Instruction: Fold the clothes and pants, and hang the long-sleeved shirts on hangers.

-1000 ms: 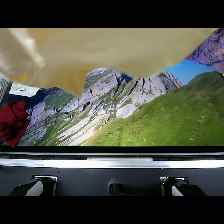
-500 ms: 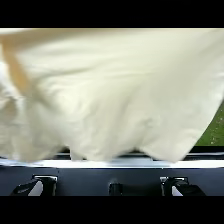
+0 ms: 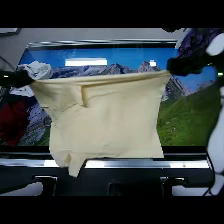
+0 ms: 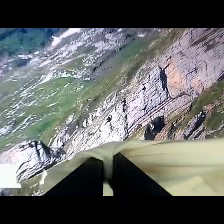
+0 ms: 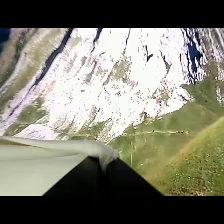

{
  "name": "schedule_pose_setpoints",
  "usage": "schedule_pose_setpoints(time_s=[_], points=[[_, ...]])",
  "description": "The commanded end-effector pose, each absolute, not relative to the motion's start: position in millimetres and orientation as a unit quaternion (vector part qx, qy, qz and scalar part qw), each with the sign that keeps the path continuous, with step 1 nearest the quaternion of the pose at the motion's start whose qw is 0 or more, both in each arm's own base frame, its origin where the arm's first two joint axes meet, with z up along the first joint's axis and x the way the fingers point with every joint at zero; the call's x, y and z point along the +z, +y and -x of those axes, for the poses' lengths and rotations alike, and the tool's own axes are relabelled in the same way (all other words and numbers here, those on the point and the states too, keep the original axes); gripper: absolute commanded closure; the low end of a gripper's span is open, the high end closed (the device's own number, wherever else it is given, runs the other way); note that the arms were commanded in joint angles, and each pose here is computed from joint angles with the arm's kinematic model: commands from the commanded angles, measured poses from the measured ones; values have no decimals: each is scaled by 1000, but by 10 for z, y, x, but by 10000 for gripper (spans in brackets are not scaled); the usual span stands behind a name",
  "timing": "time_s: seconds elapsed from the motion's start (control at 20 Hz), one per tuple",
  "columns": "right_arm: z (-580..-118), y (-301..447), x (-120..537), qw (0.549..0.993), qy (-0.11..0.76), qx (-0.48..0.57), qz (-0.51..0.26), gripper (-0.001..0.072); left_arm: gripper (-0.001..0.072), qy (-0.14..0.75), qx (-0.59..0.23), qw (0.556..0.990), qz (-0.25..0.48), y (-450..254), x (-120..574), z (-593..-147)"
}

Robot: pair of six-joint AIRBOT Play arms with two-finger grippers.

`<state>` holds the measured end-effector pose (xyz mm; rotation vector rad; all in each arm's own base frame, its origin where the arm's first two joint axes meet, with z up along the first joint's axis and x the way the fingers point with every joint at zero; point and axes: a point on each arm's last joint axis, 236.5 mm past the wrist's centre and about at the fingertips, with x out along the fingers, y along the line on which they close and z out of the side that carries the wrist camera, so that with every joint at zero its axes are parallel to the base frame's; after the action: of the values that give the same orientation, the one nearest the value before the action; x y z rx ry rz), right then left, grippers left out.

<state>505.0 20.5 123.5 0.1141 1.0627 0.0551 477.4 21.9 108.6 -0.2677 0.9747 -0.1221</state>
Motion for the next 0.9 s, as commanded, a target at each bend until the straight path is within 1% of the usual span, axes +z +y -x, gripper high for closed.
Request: schedule_pose_setpoints(time_s=[0.0, 0.15, 0.25, 0.35, 0.5, 0.7, 0.85], points=[[-5443, 146, 167, 831, 553, 6, -60, 690, 688, 521, -83, 839, 130, -15, -39, -5259], [-5594, 138, -195, 828, 556, -5, -73, 690, 688, 531, -91, 833, 127, -83, -391, -5569], [-5620, 136, -264, 827, 557, -7, -76, 690, 688, 523, -92, 838, 125, -60, -388, -5711], [-5570, 140, -282, 821, 566, -7, -77, 690, 688, 520, -93, 840, 124, -42, -314, -5727], [-5313, 150, -366, 787, 612, -9, -76, 690, 688, 572, -103, 805, 116, -47, -386, -5448], [-4900, 161, -442, 730, 680, -9, -72, 689, 688, 665, -54, 736, 114, 112, -551, -4940], [-4650, 175, -490, 690, 720, -8, -70, 689, 688, 706, -54, 696, 121, 76, -572, -4682]])
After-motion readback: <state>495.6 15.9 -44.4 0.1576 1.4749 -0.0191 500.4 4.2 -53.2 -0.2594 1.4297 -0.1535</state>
